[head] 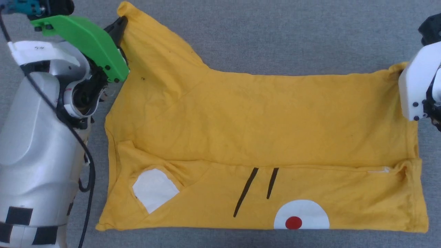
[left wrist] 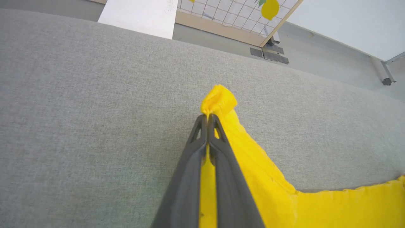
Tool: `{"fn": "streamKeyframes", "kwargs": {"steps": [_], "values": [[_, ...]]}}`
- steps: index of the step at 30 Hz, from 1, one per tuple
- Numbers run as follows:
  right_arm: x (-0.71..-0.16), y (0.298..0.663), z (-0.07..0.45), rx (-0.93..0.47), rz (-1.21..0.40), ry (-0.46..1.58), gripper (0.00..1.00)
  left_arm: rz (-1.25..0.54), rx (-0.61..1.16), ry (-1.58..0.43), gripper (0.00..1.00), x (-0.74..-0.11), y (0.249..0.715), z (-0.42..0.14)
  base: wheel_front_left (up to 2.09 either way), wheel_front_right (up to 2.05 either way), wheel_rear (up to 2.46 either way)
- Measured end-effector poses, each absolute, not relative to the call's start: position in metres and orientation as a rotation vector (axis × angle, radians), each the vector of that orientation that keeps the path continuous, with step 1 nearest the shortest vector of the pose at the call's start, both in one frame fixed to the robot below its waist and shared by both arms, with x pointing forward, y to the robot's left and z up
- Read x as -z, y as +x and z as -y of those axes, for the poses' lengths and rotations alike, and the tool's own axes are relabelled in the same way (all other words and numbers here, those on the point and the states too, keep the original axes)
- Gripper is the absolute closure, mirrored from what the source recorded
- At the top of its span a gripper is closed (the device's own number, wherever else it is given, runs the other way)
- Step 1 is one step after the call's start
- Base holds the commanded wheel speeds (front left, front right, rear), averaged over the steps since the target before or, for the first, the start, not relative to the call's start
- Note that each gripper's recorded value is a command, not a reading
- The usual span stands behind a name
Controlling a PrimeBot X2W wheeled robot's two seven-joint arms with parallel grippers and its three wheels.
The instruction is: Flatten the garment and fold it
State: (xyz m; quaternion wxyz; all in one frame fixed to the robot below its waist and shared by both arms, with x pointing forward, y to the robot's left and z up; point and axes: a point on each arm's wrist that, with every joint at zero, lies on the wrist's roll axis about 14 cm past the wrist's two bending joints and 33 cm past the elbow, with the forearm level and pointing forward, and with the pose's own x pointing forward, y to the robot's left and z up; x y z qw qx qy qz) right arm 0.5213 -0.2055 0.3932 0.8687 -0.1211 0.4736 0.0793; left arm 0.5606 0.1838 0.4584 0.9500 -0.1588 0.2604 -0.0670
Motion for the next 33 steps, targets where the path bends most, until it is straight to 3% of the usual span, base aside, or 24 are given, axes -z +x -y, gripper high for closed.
{"fn": "streamKeyframes", "kwargs": {"steps": [4, 11, 23, 33], "values": [[-0.417, 0.526, 0.209, -0.141, -0.869, -0.201, 1.0, -0.482, 0.135, -0.325, 1.0, -0.474, 0.547, -0.191, 0.0, 0.0, 0.0], [-0.428, 0.49, 0.223, -0.089, -0.792, -0.102, 1.0, -0.409, 0.128, -0.362, 1.0, -0.496, 0.501, -0.2, 0.0, 0.0, 0.0], [-0.42, 0.412, 0.224, -0.059, -0.82, -0.001, 1.0, -0.521, -0.003, -0.533, 1.0, -0.463, 0.38, -0.211, 0.0, 0.0, 0.0], [-0.395, 0.369, 0.226, -0.039, -0.903, 0.018, 1.0, -0.632, -0.106, -0.657, 1.0, -0.422, 0.324, -0.208, 0.0, 0.0, 0.0]]}}
